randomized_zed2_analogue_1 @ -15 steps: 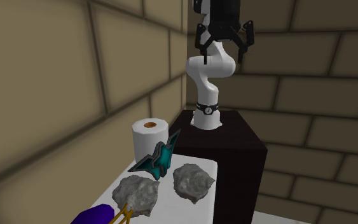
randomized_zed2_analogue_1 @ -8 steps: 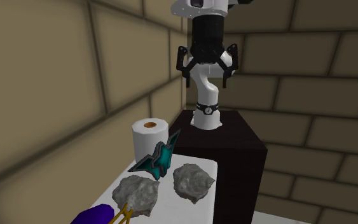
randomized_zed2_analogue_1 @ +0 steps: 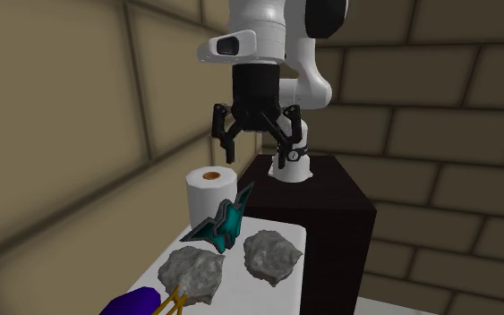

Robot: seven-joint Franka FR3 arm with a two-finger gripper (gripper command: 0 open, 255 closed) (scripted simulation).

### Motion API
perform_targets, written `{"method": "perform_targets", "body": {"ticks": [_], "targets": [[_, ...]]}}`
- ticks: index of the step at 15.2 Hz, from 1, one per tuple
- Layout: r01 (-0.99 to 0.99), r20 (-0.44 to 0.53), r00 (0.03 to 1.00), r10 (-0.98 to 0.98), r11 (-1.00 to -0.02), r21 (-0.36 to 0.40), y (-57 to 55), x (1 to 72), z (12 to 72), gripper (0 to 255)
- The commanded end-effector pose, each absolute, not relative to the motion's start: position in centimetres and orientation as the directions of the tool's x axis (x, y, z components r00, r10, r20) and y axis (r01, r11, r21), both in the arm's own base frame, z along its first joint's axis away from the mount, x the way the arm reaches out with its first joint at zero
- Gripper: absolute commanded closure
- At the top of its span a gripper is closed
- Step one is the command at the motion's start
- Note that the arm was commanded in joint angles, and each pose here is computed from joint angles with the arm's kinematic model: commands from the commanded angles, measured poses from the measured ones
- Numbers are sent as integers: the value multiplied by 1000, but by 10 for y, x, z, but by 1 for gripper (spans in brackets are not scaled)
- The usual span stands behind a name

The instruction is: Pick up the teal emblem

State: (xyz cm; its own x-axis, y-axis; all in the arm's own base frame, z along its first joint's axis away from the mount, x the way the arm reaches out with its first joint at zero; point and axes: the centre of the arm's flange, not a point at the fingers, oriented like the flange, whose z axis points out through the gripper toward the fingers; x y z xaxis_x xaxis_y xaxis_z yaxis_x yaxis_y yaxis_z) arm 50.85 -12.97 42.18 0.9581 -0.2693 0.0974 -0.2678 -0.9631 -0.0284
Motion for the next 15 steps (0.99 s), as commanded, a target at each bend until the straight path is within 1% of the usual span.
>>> {"method": "perform_targets", "body": {"ticks": [1, 7, 15], "targets": [[-292, 99, 951, -293, -956, -27, -147, 519, 402, 0], [-360, 101, 927, -360, -933, -23, -193, 554, 357, 0], [-360, 101, 927, -360, -933, -23, -193, 554, 317, 0]]}}
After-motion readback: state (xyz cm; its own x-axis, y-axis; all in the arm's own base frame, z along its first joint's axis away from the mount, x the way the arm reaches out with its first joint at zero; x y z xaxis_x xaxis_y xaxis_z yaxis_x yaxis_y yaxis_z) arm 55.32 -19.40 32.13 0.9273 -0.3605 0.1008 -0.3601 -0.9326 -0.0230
